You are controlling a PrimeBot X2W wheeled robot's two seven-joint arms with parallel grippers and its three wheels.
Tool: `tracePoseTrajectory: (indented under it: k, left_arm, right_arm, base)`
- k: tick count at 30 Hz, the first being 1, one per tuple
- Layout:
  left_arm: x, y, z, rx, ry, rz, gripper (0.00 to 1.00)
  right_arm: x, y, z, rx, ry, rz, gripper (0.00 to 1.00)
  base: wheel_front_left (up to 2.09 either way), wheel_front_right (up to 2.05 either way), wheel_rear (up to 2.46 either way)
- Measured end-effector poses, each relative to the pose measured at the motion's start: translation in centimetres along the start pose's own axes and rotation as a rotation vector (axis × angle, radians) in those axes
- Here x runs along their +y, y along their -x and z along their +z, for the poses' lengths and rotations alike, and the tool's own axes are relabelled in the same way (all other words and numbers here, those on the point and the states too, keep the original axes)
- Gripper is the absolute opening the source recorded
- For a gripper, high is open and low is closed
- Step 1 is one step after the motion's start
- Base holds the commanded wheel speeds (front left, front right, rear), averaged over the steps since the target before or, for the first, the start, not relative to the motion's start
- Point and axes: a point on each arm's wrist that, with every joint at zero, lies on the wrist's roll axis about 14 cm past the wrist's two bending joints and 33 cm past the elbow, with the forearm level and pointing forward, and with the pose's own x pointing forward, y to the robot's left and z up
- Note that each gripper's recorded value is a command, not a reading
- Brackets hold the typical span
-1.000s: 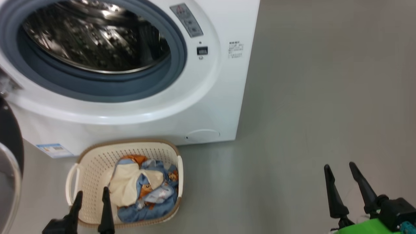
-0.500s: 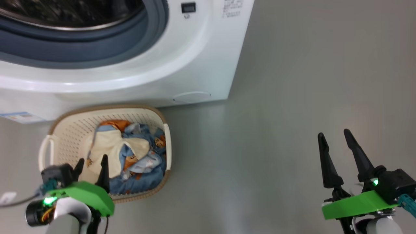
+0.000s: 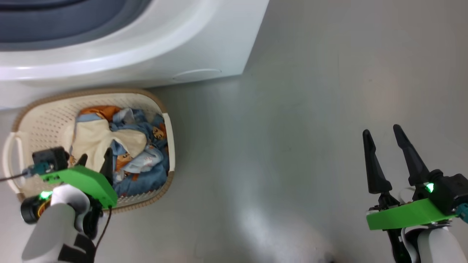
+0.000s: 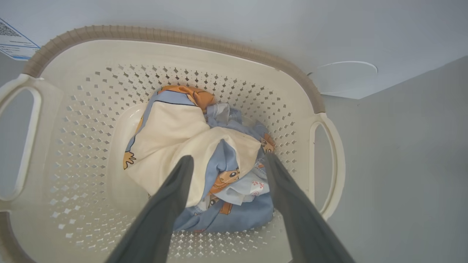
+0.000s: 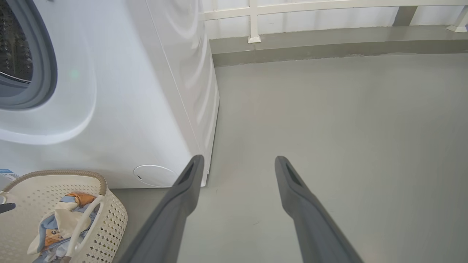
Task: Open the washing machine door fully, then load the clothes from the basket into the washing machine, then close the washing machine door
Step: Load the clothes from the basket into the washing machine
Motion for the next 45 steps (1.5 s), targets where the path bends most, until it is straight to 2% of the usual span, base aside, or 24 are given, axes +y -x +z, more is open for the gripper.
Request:
tracePoseTrajectory:
  k: [20, 45]
  left_arm:
    - [1.6, -5.6, -4.1, 0.164, 0.034, 0.034, 1.00]
    - [2.0, -9.8, -7.7, 0.299, -0.033, 0.026, 1.00]
  right_arm:
    - [-2.1, -1.3, -4.5, 0.103, 0.040, -0.031, 1.00]
    - [-3.6, -2.7, -7.5, 0.148, 0.073, -0.047, 1.00]
  base:
    - [0.00, 0.00, 0.00]
    - [0.00, 0.00, 0.00]
